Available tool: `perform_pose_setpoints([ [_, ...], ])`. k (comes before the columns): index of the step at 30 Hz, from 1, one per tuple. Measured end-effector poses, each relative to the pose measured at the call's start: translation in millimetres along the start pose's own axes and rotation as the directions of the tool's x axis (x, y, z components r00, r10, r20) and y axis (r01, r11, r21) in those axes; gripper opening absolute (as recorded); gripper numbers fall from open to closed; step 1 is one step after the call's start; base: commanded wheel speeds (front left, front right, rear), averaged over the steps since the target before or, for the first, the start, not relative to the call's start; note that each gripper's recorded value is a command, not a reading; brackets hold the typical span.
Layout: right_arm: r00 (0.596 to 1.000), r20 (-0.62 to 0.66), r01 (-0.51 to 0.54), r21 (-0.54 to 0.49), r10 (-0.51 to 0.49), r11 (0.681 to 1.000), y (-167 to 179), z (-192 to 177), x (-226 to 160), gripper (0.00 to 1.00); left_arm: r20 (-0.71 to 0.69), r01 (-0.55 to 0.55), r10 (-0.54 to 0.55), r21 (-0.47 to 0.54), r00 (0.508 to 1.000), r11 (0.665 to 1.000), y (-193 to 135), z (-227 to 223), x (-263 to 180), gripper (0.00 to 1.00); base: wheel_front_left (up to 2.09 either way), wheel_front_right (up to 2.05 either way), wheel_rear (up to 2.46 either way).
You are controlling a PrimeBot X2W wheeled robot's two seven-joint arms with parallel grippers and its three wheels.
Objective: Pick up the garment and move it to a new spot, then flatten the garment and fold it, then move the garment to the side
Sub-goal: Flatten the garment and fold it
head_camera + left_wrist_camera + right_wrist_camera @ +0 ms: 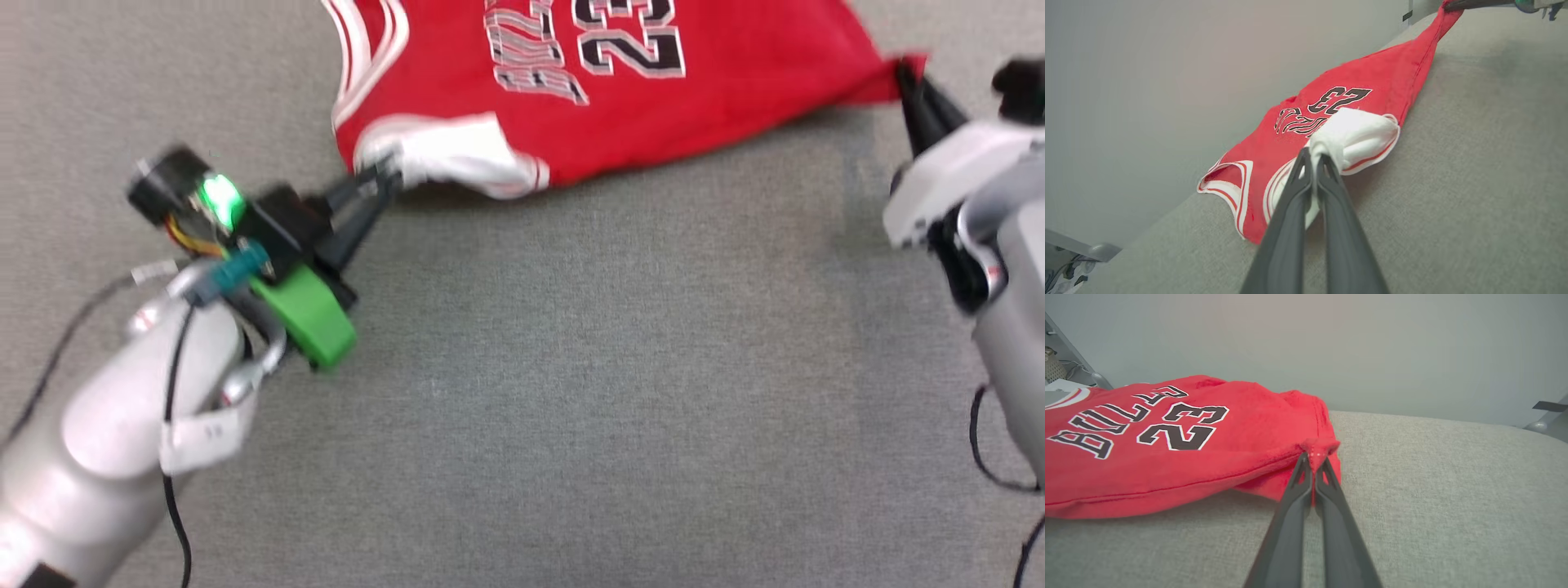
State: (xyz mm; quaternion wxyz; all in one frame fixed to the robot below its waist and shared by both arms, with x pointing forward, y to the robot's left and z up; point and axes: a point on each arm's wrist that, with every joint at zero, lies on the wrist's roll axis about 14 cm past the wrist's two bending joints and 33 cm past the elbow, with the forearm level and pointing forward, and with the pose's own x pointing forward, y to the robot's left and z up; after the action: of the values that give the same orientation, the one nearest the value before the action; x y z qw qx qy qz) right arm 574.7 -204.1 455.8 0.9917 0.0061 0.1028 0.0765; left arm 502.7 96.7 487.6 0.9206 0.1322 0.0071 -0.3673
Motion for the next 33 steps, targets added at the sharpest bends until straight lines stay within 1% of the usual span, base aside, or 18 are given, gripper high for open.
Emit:
perform_pose_setpoints([
  [4,0.997,-0.066,-0.021,0.057,0.025,0.998,8.7,-17.8,-30.4,0.0,-0.059,0.021,-0.023,-0.022,0.998,1.0,-26.5,-12.0,-28.8,0.0,0.0,0.0,0.0],
  [9,0.991,-0.119,-0.043,0.11,0.056,0.993,17.0,-31.3,-66.1,0.0,-0.092,0.027,-0.031,-0.041,0.995,0.999,-50.5,-15.5,-57.8,0.0,0.0,0.0,0.0],
  [15,0.984,-0.156,-0.061,0.159,0.086,0.985,24.2,-42.5,-106.0,0.0,-0.13,0.03,-0.038,-0.057,0.991,0.998,-74.6,-20.2,-92.8,0.0,0.0,0.0,0.0],
  [22,0.98,-0.18,-0.047,0.219,0.087,0.974,23.7,-57.3,-146.3,0.0,-0.144,0.043,-0.053,-0.068,0.988,0.997,-100.5,-19.6,-125.4,0.0,0.0,0.0,0.0],
  [26,0.976,-0.195,-0.049,0.232,0.096,0.971,23.4,-64.4,-167.2,0.0,-0.144,0.064,-0.076,-0.08,0.987,0.995,-119.9,-18.6,-139.9,0.0,0.0,0.0,0.0],
  [30,0.968,-0.222,-0.055,0.255,0.114,0.965,23.9,-72.5,-190.9,0.0,-0.139,0.101,-0.115,-0.102,0.984,0.99,-146.4,-17.6,-153.2,0.0,0.0,0.0,0.0],
  [33,0.956,-0.261,-0.064,0.251,0.131,0.966,24.5,-82.3,-210.5,0.0,-0.148,0.14,-0.155,-0.11,0.977,0.984,-167.7,-20.8,-163.5,0.0,0.0,0.0,0.0],
])
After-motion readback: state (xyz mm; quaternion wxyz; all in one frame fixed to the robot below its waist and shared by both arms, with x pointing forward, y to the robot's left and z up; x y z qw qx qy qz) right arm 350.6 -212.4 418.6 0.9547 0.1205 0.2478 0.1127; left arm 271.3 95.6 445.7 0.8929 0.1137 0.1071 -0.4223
